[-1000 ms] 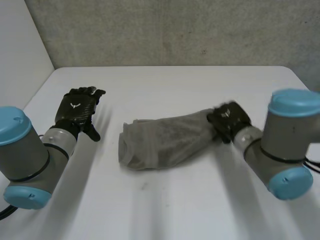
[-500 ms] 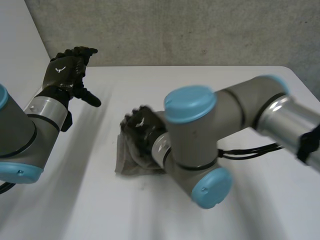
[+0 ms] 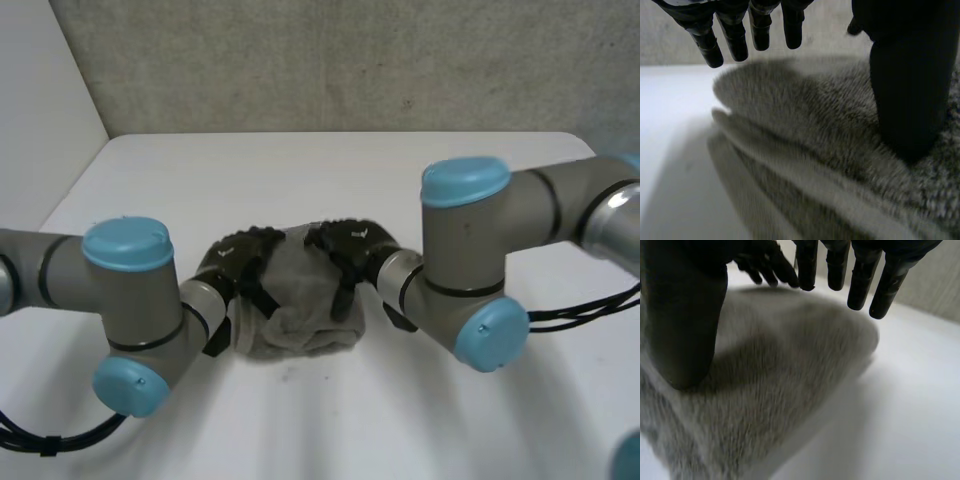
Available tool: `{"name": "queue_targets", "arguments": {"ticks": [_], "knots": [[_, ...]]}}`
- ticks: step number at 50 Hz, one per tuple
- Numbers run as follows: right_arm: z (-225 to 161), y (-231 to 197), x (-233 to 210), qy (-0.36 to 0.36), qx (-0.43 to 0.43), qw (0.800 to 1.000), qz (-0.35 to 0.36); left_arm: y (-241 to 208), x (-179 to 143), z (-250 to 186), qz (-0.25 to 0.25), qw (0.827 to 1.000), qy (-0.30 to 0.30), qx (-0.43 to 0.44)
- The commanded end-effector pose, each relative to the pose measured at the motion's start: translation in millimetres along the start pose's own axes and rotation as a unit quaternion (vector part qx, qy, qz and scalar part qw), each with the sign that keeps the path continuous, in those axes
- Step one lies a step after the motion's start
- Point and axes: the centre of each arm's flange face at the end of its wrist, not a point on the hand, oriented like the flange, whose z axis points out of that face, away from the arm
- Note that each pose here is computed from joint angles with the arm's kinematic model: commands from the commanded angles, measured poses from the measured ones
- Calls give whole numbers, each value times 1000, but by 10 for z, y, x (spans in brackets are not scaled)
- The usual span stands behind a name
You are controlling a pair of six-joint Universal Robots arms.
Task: Fold the towel.
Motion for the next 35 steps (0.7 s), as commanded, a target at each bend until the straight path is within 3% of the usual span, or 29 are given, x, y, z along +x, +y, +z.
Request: {"name": "queue_targets", "arguments": {"ticks": [1,11,16,18,19,21,26,35], "knots": [[94,71,5,1,-6,1000,-20,36,-53,20,28,999,-18,-6],[-446,-760,155,33,96,995,-25,-640,107,-267,44,996,-4,78],[-848,-1117,449,104,146,984,-14,-1087,182,-507,48,990,1,134],[-1096,-1253,726,180,161,970,-1,-1381,180,-671,48,985,-5,165],[-1097,-1254,727,180,161,970,-1,-1383,180,-672,48,985,-5,165],[-1285,-1285,981,247,163,955,9,-1625,31,-803,41,984,-32,171],[-1546,-1392,1122,291,183,939,9,-1833,-74,-932,35,985,-57,161],[-1630,-1422,1190,301,189,935,10,-1922,-41,-1058,33,987,-61,144]]}}
